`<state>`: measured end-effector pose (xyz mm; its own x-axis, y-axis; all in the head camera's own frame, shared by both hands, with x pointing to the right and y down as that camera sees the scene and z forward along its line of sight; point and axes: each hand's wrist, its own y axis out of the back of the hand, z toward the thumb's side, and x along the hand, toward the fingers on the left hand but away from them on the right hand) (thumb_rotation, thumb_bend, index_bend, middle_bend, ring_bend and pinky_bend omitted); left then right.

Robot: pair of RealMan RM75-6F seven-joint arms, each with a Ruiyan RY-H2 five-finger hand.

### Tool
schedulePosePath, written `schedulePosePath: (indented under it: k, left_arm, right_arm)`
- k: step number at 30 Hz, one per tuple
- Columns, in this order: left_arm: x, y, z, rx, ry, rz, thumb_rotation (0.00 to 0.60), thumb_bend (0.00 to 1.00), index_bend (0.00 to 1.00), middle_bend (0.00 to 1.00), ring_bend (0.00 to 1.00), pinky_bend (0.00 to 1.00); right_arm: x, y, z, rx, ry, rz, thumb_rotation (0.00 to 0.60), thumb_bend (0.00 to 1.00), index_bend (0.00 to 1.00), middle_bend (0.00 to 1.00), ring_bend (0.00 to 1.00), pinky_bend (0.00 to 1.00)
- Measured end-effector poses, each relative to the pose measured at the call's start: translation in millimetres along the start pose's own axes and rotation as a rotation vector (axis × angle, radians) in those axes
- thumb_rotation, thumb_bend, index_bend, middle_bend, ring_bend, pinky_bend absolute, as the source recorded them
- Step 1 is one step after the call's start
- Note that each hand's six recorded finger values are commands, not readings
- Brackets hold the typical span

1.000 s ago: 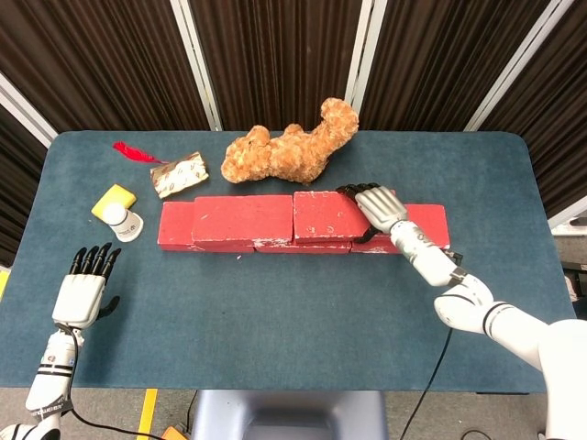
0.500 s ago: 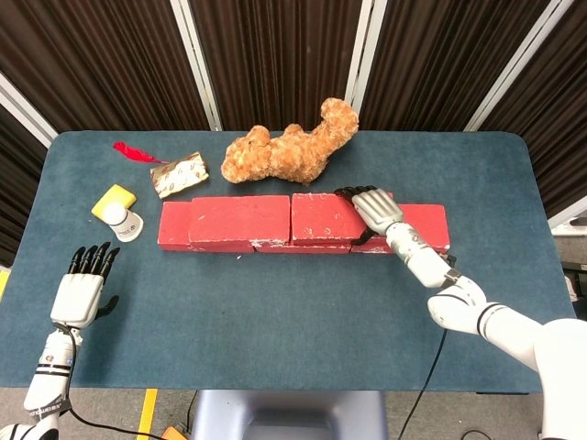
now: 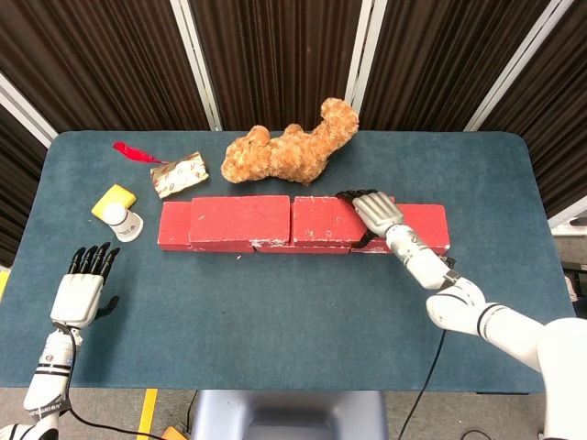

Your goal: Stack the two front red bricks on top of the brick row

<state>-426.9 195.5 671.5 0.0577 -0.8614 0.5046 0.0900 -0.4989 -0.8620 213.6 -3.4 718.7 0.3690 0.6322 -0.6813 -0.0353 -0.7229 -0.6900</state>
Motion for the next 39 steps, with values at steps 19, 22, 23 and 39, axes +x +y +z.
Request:
schedulePosePath:
  k: [19,22,23,39]
  left_arm:
    - [0,0,-1,-0.020,0.005,-0.019,0.600,0.28,0.00,0.00,0.00,0.00]
    - [0,1,-2,-0.021,0.007,-0.018,0.600,0.28,0.00,0.00,0.00,0.00]
    - [0,1,-2,-0.021,0.007,-0.017,0.600,0.28,0.00,0.00,0.00,0.00]
    - [0,3,-1,-0.026,0.004,-0.012,0.600,0.28,0.00,0.00,0.00,0.00]
  right_arm:
    - [-3,-5,12,0.012,0.007,-0.016,0.600,0.22,0.00,0.16,0.09,0.35]
    - [-4,-5,12,0.007,0.006,-0.013,0.600,0.22,0.00,0.14,0.08,0.34]
    - [-4,-5,12,0.006,0.005,-0.013,0.600,0.22,0.00,0.14,0.08,0.34]
    - [-1,-3,10,-0.006,-0.002,-0.005,0.600,0.18,0.00,0.11,0.04,0.31]
